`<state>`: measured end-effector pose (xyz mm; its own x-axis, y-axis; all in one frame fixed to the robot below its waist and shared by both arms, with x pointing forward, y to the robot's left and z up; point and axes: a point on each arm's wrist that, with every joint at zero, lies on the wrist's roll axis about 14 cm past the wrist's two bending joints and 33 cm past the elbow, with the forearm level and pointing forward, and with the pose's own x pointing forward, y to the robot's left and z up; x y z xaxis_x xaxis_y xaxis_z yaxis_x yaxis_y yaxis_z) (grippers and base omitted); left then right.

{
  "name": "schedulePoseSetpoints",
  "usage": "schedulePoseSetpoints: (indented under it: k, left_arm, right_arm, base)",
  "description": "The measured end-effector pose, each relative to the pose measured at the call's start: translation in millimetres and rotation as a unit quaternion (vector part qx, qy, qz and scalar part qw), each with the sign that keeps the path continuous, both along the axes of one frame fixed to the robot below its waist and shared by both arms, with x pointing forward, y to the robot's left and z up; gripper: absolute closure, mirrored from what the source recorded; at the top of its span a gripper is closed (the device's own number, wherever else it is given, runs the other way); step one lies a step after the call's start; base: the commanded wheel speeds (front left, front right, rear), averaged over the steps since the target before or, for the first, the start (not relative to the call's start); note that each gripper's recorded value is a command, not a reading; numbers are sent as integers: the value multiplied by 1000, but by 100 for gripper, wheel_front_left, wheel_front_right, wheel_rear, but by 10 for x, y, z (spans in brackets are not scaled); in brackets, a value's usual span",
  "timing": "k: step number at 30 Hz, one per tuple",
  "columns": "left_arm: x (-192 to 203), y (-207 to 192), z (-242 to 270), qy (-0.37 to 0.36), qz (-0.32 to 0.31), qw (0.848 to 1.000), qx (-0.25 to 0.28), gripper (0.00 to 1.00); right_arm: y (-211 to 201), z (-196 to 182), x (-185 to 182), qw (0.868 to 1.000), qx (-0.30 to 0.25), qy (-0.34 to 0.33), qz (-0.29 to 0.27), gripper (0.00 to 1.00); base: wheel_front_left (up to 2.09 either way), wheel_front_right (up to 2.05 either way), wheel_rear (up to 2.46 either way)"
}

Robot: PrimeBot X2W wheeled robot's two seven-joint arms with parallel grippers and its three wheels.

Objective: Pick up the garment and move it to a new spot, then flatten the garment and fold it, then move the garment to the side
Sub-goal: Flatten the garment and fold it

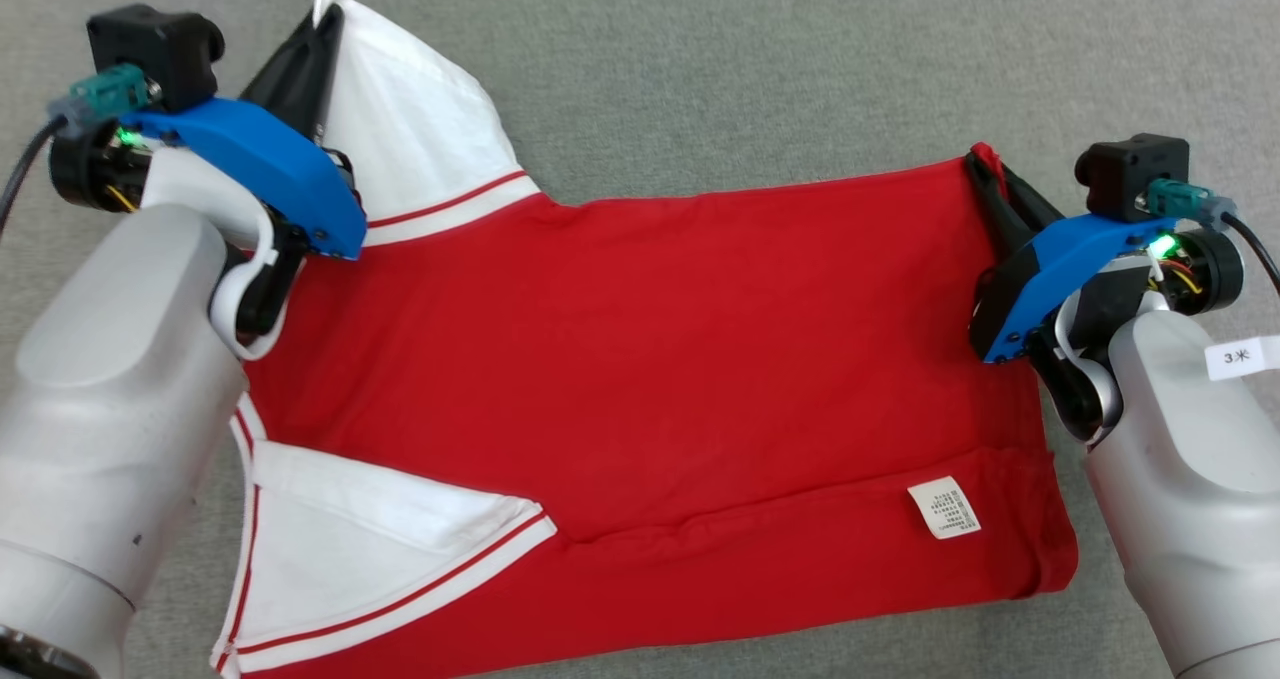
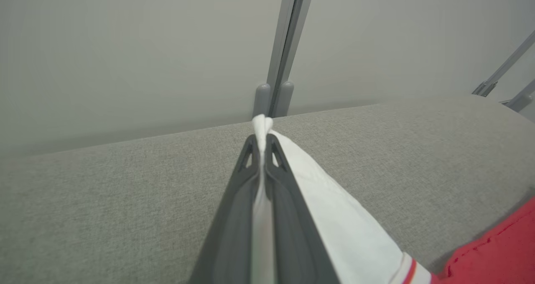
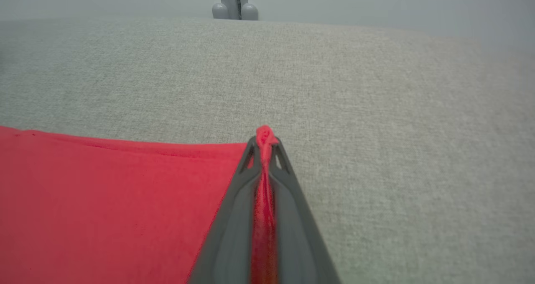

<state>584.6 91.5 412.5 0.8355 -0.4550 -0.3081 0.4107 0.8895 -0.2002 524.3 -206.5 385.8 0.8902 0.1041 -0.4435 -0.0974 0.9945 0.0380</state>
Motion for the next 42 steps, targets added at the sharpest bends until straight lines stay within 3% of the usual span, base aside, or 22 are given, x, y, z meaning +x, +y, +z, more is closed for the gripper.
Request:
schedulePoseSetpoints:
  k: [17,27,42]
  left_arm:
    - [-585,60,499,-68,2,996,-64,100]
    - [-1125,79,548,-65,19,993,-96,100]
    - [-1638,293,496,-39,63,992,-107,100]
  right_arm:
    - [82,229,-168,998,8,-64,6,100]
    - [110,223,-300,997,12,-76,9,100]
    - [111,310,-490,994,16,-106,10,100]
  base:
    - [0,0,0]
    - [0,0,0]
    - [0,0,0]
